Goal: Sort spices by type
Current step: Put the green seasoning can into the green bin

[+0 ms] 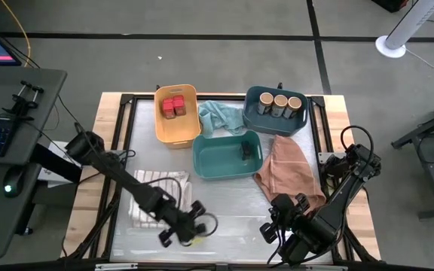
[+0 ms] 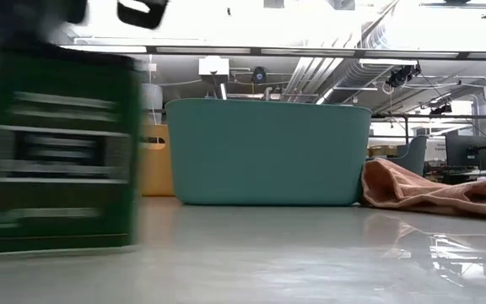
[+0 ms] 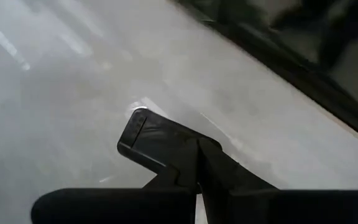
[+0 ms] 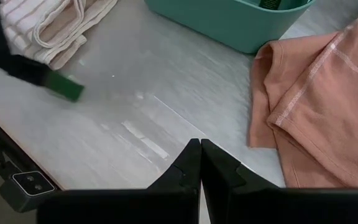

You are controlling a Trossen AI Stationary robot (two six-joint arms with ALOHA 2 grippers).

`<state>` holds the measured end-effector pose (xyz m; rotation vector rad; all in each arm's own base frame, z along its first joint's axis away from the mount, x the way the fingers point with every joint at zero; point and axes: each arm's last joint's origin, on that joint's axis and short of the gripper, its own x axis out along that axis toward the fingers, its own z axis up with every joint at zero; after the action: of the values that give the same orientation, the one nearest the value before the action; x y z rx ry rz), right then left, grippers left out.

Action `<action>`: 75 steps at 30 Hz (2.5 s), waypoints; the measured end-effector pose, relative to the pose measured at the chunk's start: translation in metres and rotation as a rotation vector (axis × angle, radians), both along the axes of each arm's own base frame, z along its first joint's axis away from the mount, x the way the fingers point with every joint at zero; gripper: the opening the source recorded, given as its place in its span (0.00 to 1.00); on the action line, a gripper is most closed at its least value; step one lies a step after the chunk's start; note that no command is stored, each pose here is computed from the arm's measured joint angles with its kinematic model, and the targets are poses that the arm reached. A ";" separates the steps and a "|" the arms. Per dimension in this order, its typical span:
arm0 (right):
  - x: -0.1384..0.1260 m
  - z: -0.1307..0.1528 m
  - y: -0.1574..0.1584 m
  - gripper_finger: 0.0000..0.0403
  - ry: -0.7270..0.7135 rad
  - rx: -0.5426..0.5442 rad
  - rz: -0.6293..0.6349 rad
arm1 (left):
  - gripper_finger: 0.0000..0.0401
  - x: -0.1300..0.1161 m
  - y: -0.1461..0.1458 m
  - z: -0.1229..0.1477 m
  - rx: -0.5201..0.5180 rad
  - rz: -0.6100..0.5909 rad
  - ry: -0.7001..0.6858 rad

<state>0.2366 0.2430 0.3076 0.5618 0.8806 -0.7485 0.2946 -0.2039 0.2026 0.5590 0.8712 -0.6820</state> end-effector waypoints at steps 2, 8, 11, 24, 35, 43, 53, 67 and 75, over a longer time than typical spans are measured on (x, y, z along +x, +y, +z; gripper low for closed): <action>0.000 0.000 0.000 0.00 0.000 0.000 0.000 | 0.00 0.010 0.009 -0.003 -0.020 0.087 -0.006; 0.000 0.000 0.000 0.00 -0.003 0.004 -0.001 | 0.00 0.030 0.037 -0.011 -0.049 0.328 0.020; 0.000 0.000 0.000 0.00 -0.004 0.005 -0.001 | 0.00 0.034 0.046 -0.011 -0.045 0.363 0.022; 0.001 0.000 0.001 0.00 -0.006 0.007 -0.001 | 0.00 0.020 0.063 0.004 0.025 0.373 0.077; 0.000 0.000 0.000 0.00 0.001 -0.002 0.007 | 0.00 -0.007 0.069 0.056 -0.164 0.520 0.021; 0.001 0.000 -0.001 0.00 0.009 -0.013 0.018 | 0.17 -0.008 0.070 0.062 -0.303 0.659 0.069; 0.001 0.000 -0.001 0.00 0.010 -0.013 0.019 | 0.71 -0.003 0.070 0.054 -0.387 0.878 0.123; 0.001 0.000 -0.001 0.00 0.008 -0.015 0.019 | 0.88 0.020 0.061 -0.008 -0.303 1.066 0.258; 0.001 0.000 -0.001 0.00 0.007 -0.014 0.017 | 0.88 0.022 0.063 -0.010 -0.249 1.074 0.198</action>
<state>0.2371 0.2422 0.3077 0.5390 0.8848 -0.7411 0.3165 -0.1406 0.1924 -0.2364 1.0928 0.1502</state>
